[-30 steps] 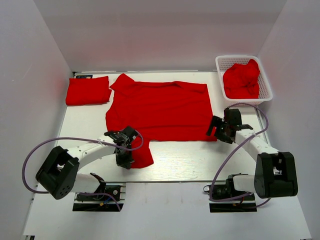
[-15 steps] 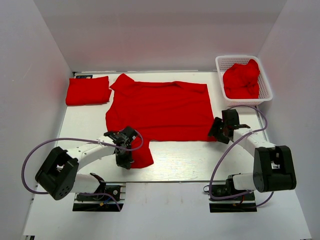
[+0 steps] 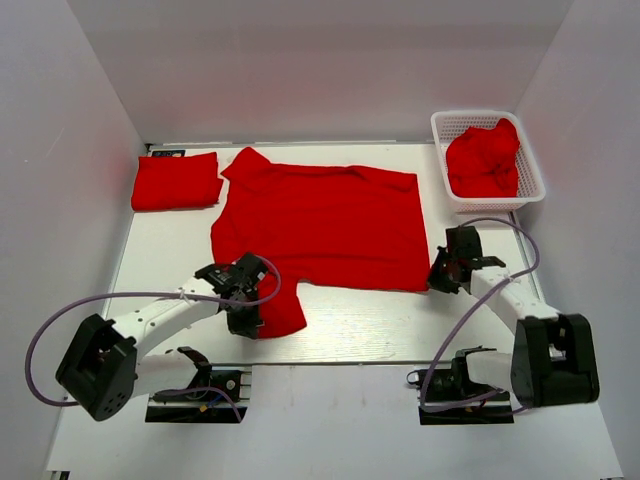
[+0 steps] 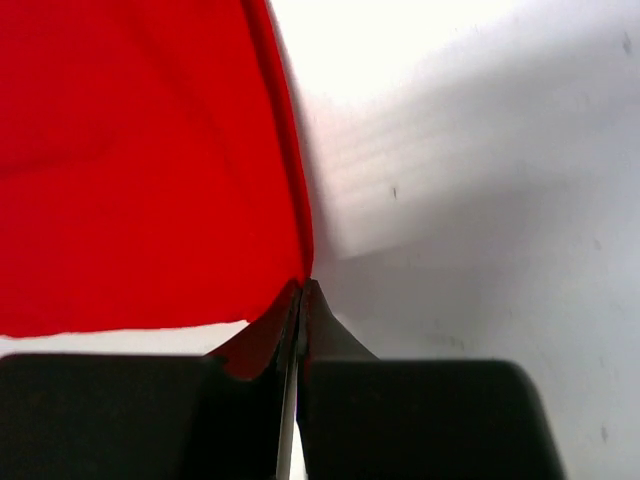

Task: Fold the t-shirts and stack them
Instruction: Grap the side of the flattened tshirt closest away from the robot with both arms, then fold the flattened tshirt in 1/3 of the way

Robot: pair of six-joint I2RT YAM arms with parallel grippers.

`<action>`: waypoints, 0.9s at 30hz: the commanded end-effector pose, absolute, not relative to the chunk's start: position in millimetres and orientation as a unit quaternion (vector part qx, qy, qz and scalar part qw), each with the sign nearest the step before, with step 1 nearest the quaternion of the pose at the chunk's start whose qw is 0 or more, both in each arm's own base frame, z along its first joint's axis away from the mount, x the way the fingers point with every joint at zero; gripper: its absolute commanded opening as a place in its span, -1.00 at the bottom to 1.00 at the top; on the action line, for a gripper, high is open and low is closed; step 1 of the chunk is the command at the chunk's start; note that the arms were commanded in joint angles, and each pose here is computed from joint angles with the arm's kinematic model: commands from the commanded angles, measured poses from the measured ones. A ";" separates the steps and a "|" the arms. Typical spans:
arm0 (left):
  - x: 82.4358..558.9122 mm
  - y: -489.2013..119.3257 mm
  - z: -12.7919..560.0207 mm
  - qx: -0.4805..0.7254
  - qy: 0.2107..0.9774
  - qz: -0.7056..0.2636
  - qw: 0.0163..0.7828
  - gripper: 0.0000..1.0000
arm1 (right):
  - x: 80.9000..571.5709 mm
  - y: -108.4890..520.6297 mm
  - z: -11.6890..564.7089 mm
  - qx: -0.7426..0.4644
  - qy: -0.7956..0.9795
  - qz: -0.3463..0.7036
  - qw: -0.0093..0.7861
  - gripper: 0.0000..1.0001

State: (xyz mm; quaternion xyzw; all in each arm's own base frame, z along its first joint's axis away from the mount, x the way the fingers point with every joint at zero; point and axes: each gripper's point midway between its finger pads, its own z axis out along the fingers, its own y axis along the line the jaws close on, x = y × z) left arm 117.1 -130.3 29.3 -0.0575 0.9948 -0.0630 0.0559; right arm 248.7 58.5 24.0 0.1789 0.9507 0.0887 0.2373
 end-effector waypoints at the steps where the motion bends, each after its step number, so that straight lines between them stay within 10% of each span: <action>1: 100.0 -136.2 46.7 -0.046 0.994 -0.096 0.026 -1.00 | 211.9 52.2 31.8 0.174 0.962 0.068 0.197 -1.00; 16: 81.0 -130.8 96.5 0.021 0.993 -0.116 -0.003 -1.00 | 173.2 40.3 52.4 0.190 0.968 0.040 0.160 -1.00; 27: 195.4 -180.1 132.5 0.011 0.979 -0.139 0.150 -1.00 | 214.3 48.0 64.0 0.164 0.964 0.058 0.199 -1.00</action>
